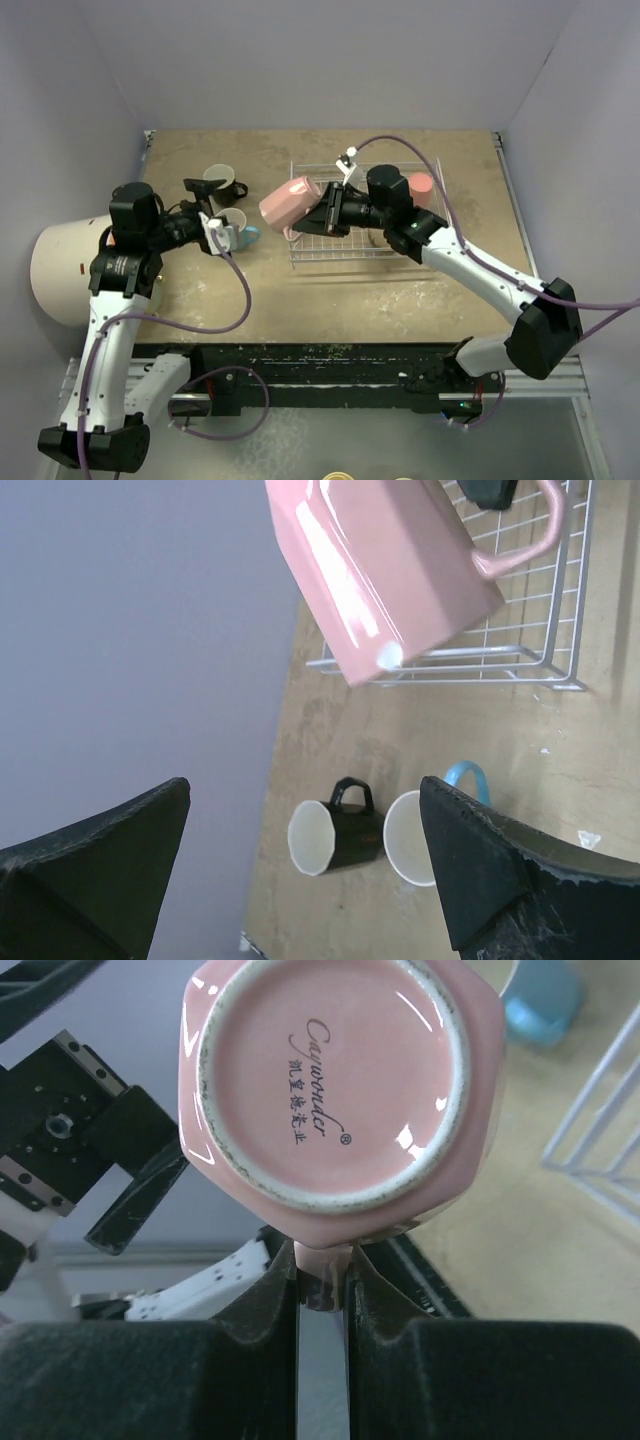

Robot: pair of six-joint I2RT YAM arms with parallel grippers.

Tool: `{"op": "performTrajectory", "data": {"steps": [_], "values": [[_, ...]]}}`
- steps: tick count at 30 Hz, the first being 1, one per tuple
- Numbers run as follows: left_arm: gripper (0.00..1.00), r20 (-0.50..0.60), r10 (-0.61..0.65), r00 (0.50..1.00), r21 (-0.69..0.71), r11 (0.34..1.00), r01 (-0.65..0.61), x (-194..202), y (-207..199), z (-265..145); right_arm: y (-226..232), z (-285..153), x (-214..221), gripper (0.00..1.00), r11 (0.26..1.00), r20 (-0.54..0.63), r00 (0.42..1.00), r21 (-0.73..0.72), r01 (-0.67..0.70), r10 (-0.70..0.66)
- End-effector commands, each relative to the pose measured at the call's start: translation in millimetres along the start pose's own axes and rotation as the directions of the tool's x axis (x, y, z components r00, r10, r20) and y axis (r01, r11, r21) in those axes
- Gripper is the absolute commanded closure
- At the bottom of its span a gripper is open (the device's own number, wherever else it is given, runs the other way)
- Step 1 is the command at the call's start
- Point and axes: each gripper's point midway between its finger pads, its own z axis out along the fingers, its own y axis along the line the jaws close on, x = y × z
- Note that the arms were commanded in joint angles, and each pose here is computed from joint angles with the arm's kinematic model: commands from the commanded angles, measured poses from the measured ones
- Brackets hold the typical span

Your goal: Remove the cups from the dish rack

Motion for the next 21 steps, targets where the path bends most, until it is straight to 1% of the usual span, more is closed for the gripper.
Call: {"op": "performTrajectory", "data": {"steps": [1,5,7,11,15,17,18,21], "values": [[0.01,0.114,0.206,0.972,-0.054,0.978,-0.201,-31,7,-4,99,-26,-12,1.00,0.903,0.028,0.998,-0.429,-0.038,0.056],[0.03,0.138,0.265,0.954,-0.067,0.964,-0.258,-39,4,-7,119,-27,0,1.00,0.828,-0.029,0.993,-0.549,-0.112,0.115],[0.04,0.146,0.284,0.948,-0.070,0.959,-0.276,-42,3,-7,127,-23,7,1.00,0.798,-0.062,0.989,-0.585,-0.144,0.133],[0.05,0.141,0.306,0.941,-0.042,0.952,-0.303,-39,-5,-8,137,-14,17,1.00,0.778,-0.092,0.986,-0.605,-0.167,0.140],[0.08,0.147,0.319,0.936,-0.075,0.947,-0.311,-45,-1,-12,141,-7,24,1.00,0.766,-0.120,0.981,-0.613,-0.194,0.152],[0.13,0.151,0.318,0.936,-0.083,0.948,-0.308,-47,0,-12,145,-7,27,1.00,0.756,-0.130,0.979,-0.623,-0.202,0.154],[0.17,0.153,0.320,0.935,-0.085,0.947,-0.310,-48,1,-12,147,-7,28,1.00,0.751,-0.134,0.979,-0.628,-0.205,0.155],[0.37,0.167,0.330,0.929,-0.089,0.944,-0.319,-51,0,-13,154,-7,32,1.00,0.734,-0.152,0.975,-0.642,-0.221,0.162]]}}
